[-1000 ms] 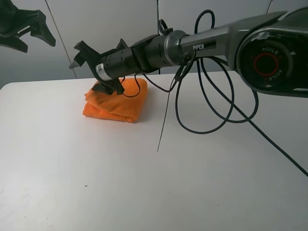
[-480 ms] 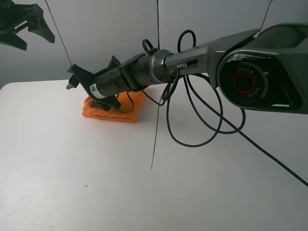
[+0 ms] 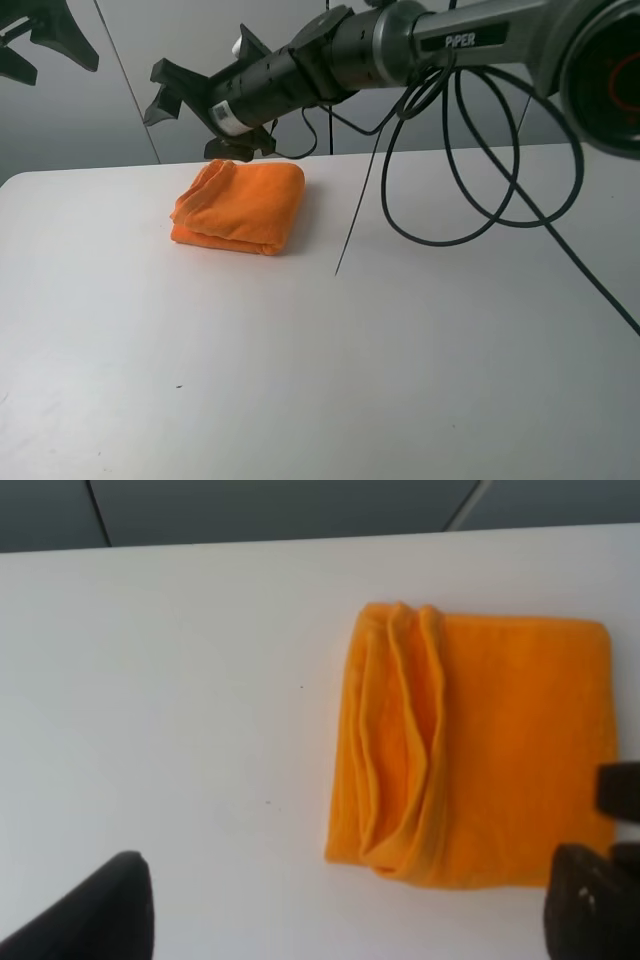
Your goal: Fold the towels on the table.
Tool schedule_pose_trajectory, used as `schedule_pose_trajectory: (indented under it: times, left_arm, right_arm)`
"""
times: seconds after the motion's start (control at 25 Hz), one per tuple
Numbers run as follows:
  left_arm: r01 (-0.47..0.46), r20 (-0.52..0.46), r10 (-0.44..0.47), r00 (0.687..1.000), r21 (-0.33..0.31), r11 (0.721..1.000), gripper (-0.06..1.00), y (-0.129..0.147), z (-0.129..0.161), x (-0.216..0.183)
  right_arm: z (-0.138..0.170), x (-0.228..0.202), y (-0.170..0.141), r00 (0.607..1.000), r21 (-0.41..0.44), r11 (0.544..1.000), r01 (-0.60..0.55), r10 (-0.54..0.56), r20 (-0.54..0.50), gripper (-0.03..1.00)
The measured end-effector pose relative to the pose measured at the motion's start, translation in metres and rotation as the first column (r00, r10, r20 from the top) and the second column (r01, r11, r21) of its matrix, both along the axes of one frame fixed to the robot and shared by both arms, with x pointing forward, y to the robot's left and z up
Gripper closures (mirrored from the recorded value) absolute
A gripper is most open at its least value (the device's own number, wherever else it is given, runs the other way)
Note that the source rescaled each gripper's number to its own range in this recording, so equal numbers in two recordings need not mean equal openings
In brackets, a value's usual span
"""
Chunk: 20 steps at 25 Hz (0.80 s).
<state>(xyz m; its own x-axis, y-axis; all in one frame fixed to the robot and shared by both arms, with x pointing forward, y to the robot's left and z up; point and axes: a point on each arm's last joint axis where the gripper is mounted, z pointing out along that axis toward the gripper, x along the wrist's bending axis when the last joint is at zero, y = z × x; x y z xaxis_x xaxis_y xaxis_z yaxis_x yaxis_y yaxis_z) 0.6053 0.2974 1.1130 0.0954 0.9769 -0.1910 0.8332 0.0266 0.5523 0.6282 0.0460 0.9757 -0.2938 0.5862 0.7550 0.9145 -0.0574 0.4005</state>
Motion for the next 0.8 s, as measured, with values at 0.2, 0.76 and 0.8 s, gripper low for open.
schedule_pose_trajectory:
  times: [0.2, 0.76, 0.8]
  left_arm:
    - [-0.006, -0.062, 0.006, 0.998, -0.008, 1.0, -0.06, -0.002, -0.019, -0.031]
    - [-0.016, 0.087, 0.015, 0.996, 0.017, 1.0, -0.06, -0.008, -0.017, -0.199]
    - [-0.013, 0.115, 0.01, 0.993, 0.025, 1.0, -0.06, -0.008, -0.014, -0.212]
  right_arm:
    - [0.027, 0.0, -0.09, 0.998, -0.341, 0.94, 0.035, -0.016, 0.06, 0.11]
    - [0.126, -0.214, -0.285, 0.901, -0.626, 0.67, 0.399, -0.159, 0.404, -0.03]
    - [0.127, -0.23, -0.292, 0.894, -0.615, 0.672, 0.413, -0.169, 0.415, -0.03]
